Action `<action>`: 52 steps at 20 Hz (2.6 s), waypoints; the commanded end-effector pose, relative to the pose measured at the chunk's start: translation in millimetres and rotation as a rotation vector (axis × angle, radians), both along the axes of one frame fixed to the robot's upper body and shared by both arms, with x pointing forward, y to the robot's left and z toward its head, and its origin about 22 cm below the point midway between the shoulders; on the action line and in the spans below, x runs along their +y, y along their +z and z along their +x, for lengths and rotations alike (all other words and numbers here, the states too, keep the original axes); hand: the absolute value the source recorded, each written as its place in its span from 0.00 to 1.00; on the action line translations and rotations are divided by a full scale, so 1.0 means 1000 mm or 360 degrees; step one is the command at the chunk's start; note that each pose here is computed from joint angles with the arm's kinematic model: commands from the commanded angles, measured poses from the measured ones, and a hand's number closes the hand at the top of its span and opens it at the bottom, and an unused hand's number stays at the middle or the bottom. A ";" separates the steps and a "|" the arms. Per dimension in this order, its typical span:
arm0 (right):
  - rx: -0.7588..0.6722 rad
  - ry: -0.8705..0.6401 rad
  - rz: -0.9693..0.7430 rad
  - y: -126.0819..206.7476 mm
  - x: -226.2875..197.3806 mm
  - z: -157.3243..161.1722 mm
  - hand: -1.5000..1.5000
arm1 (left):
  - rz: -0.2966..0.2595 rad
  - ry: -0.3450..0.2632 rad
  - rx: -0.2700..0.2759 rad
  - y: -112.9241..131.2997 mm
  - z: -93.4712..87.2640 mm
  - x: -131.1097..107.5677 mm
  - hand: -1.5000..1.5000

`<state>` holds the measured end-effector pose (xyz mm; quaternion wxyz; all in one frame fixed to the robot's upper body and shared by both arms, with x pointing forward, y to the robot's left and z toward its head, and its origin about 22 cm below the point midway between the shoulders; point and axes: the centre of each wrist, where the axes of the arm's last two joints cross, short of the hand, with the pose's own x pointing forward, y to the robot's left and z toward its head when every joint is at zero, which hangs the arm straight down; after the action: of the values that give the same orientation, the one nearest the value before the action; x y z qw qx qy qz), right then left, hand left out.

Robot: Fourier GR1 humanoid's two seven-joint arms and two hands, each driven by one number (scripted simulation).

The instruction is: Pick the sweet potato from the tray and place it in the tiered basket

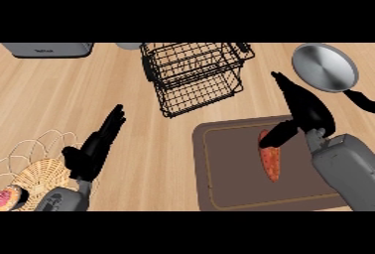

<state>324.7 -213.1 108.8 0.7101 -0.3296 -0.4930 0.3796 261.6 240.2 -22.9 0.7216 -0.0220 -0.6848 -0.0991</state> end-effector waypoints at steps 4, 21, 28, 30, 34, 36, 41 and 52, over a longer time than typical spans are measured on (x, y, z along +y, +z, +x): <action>0.0372 0.0120 -0.0435 0.076 0.041 -0.017 0.00 | 0.0002 0.0005 -0.0001 -0.002 -0.002 0.000 0.50; 0.0558 -0.0239 -0.0610 0.032 0.039 -0.030 0.00 | -0.0016 0.0012 -0.0039 -0.009 -0.001 0.001 0.50; 0.0569 -0.0256 -0.0452 0.002 0.049 -0.029 0.00 | -0.0006 -0.0039 -0.0033 0.007 0.005 0.002 0.50; 0.0592 -0.0233 -0.0500 -0.007 0.038 -0.041 0.00 | -0.0029 -0.0031 -0.0026 -0.003 -0.008 -0.005 0.50; 0.0625 -0.0326 -0.0511 -0.023 0.035 -0.043 0.00 | -0.0009 -0.0028 -0.0024 0.005 -0.010 -0.004 0.50; 0.0616 -0.0351 -0.0539 -0.012 0.032 -0.037 0.00 | -0.0027 -0.0014 -0.0029 0.000 0.003 0.002 0.50; 0.0678 -0.0365 -0.0504 -0.025 0.017 -0.038 0.00 | -0.0018 -0.0036 -0.0048 0.000 0.002 -0.009 0.50; 0.0684 -0.0349 -0.0438 -0.070 0.004 -0.038 0.00 | 0.0003 -0.0038 -0.0016 -0.010 -0.005 0.015 0.50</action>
<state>278.9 -200.6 49.4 0.7693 -0.3737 -0.2772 0.4379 265.4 236.1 -26.0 0.7153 -0.0327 -0.6904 -0.1030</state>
